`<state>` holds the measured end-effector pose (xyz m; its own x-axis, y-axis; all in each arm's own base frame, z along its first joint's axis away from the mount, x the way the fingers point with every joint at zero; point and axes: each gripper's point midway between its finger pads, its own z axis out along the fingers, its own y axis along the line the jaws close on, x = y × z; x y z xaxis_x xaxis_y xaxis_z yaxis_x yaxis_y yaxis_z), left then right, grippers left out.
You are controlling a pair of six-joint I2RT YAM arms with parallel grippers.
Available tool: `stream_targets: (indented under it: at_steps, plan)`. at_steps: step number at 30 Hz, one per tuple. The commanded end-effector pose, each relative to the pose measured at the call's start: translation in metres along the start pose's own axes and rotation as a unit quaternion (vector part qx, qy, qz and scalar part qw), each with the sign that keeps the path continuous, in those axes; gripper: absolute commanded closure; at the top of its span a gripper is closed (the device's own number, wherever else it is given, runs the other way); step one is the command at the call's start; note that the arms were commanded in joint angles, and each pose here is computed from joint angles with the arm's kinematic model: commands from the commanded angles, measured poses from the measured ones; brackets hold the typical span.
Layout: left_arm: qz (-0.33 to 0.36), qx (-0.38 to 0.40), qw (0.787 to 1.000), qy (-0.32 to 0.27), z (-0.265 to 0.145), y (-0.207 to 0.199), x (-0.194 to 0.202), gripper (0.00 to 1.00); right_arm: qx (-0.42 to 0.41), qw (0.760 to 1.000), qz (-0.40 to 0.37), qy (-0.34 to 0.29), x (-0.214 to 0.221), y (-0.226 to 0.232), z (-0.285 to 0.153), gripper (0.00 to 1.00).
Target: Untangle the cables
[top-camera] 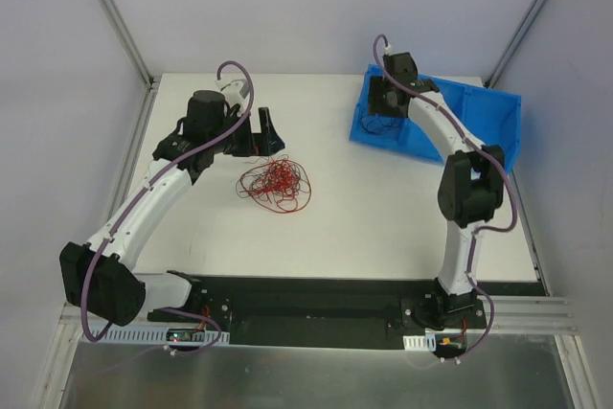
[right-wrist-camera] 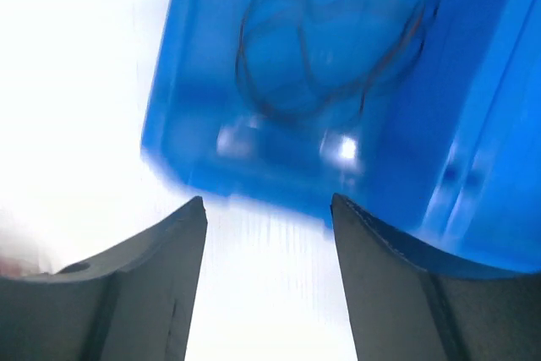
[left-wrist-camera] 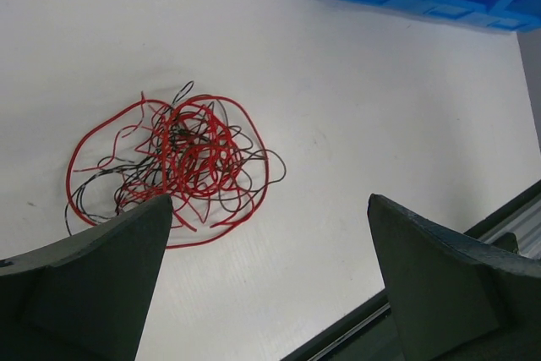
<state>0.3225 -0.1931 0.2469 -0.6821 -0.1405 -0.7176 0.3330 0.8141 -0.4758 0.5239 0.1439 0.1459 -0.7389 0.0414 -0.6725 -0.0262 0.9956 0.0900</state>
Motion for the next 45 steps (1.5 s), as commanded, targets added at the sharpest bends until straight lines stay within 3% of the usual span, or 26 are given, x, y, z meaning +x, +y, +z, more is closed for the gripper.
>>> stream_targets:
  at_steps: [1, 6, 9, 14, 21, 25, 26, 31, 35, 45]
  plan:
    - [-0.036, -0.026, 0.999, 0.026, 0.004, 0.029, 0.016, 0.01, -0.062, 0.998, -0.029, 0.006, 0.052, 0.045, -0.072, 0.36]
    - [-0.052, -0.037, 0.994, 0.086, 0.016, 0.052, 0.054, 0.09, -0.317, 0.947, -0.047, 0.020, 0.131, 0.169, -0.108, 0.34]
    - [-0.052, -0.034, 0.992, 0.114, 0.028, 0.058, 0.065, 0.20, -0.353, 0.933, -0.063, 0.023, 0.149, 0.200, -0.108, 0.34]
    - [-0.102, -0.018, 0.982, 0.161, 0.047, 0.067, 0.080, 0.23, -0.410, 0.909, -0.082, 0.003, 0.153, 0.249, -0.111, 0.35]
    - [-0.119, -0.014, 0.976, 0.182, 0.055, 0.073, 0.091, 0.18, -0.365, 0.923, -0.118, 0.019, 0.160, 0.253, -0.075, 0.54]
    - [-0.126, -0.036, 0.973, 0.190, 0.063, 0.083, 0.096, 0.06, -0.339, 0.931, -0.132, 0.025, 0.159, 0.249, -0.079, 0.96]
    - [-0.129, -0.039, 0.971, 0.196, 0.067, 0.085, 0.098, 0.04, -0.337, 0.931, -0.136, 0.022, 0.160, 0.249, -0.086, 1.00]
    - [-0.139, -0.040, 0.960, 0.239, 0.094, 0.085, 0.119, 0.01, -0.355, 0.926, -0.126, 0.001, 0.168, 0.252, -0.133, 1.00]
    - [-0.142, -0.063, 0.950, 0.270, 0.108, 0.092, 0.142, 0.01, -0.357, 0.928, -0.101, -0.037, 0.149, 0.246, -0.175, 1.00]
    - [-0.121, -0.131, 0.948, 0.264, 0.103, 0.128, 0.140, 0.09, -0.377, 0.903, -0.057, -0.199, 0.048, 0.177, -0.371, 1.00]
